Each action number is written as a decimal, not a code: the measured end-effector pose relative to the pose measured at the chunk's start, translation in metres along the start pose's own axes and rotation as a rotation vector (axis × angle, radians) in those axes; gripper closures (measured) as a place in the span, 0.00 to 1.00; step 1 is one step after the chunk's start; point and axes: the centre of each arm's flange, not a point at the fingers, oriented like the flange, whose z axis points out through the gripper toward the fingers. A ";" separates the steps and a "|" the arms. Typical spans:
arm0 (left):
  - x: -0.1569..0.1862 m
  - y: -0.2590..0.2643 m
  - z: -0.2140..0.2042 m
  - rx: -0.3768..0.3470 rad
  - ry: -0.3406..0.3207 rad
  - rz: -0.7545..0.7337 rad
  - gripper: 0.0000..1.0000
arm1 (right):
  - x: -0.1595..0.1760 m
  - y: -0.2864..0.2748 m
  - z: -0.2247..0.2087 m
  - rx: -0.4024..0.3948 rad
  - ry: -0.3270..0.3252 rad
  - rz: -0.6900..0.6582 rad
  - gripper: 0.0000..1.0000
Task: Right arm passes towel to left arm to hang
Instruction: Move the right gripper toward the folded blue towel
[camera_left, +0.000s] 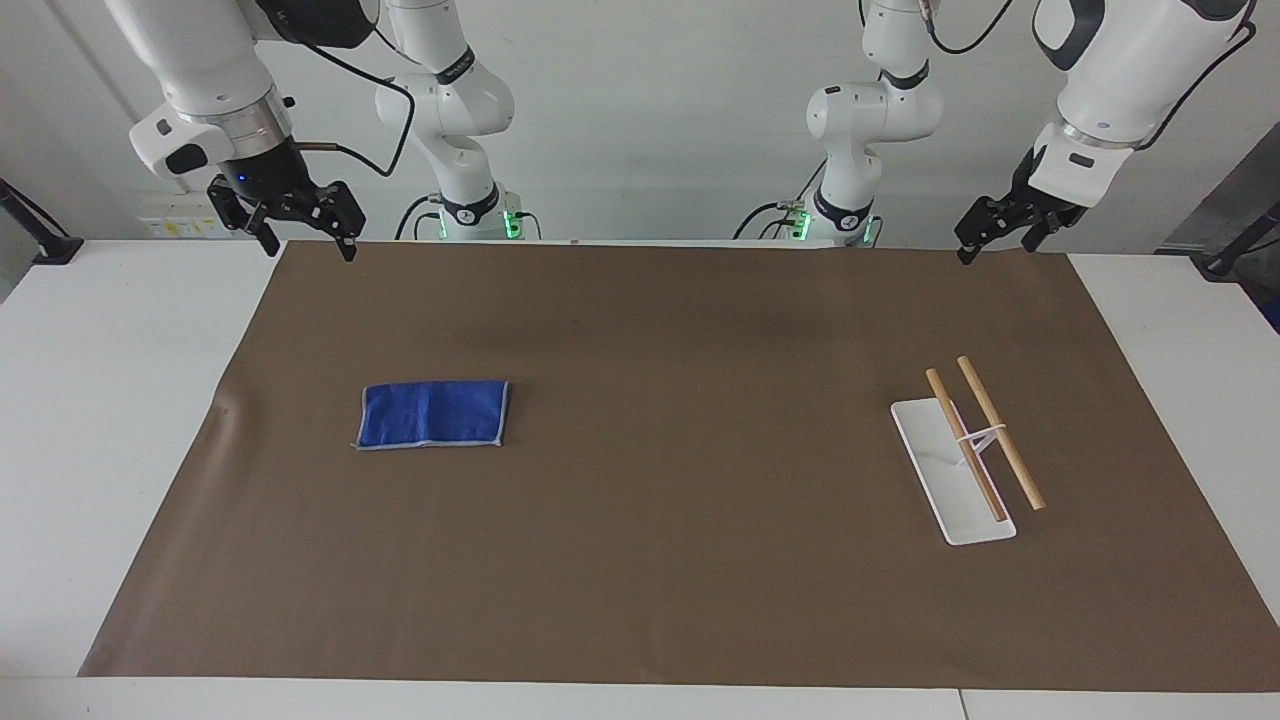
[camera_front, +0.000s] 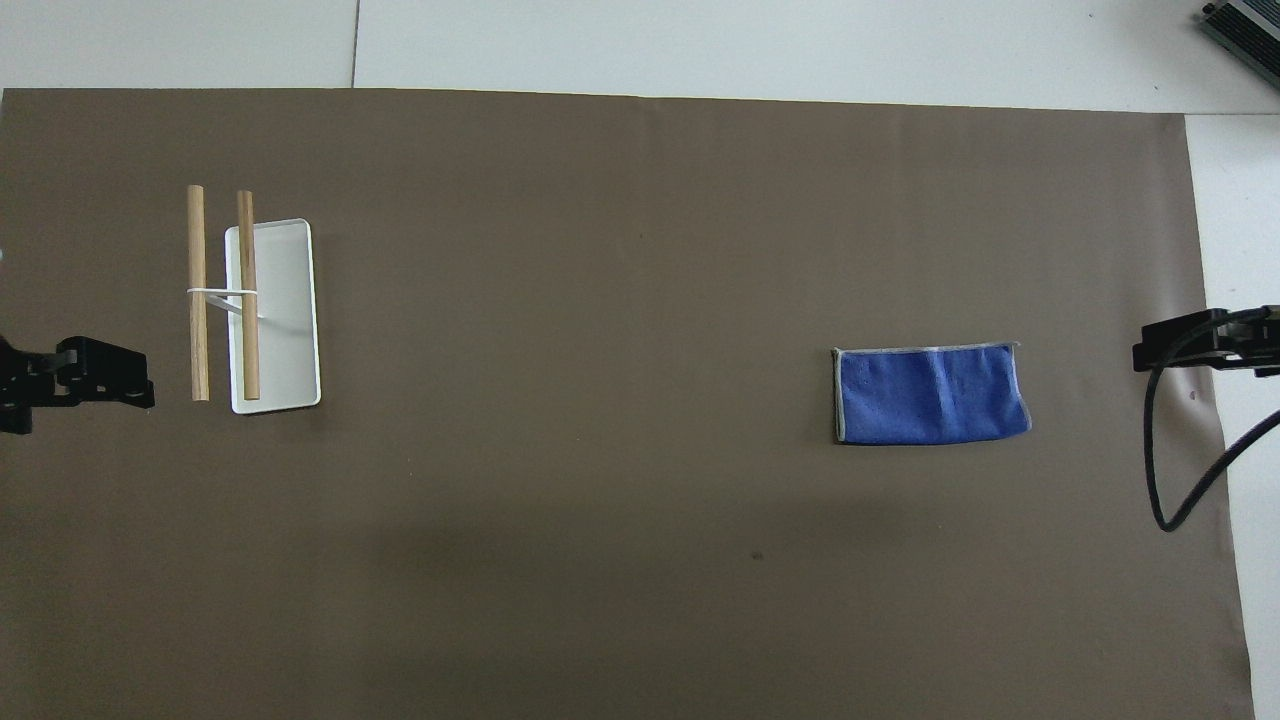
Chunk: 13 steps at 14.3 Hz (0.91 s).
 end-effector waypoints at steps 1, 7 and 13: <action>0.000 0.000 0.000 0.000 0.000 0.000 0.00 | 0.000 0.000 0.000 0.000 0.000 0.000 0.00; 0.000 0.000 0.000 0.000 0.000 0.000 0.00 | 0.000 -0.001 0.001 0.000 -0.003 -0.002 0.00; 0.000 0.000 0.000 0.000 0.000 0.000 0.00 | -0.003 0.000 0.014 0.000 -0.029 -0.005 0.00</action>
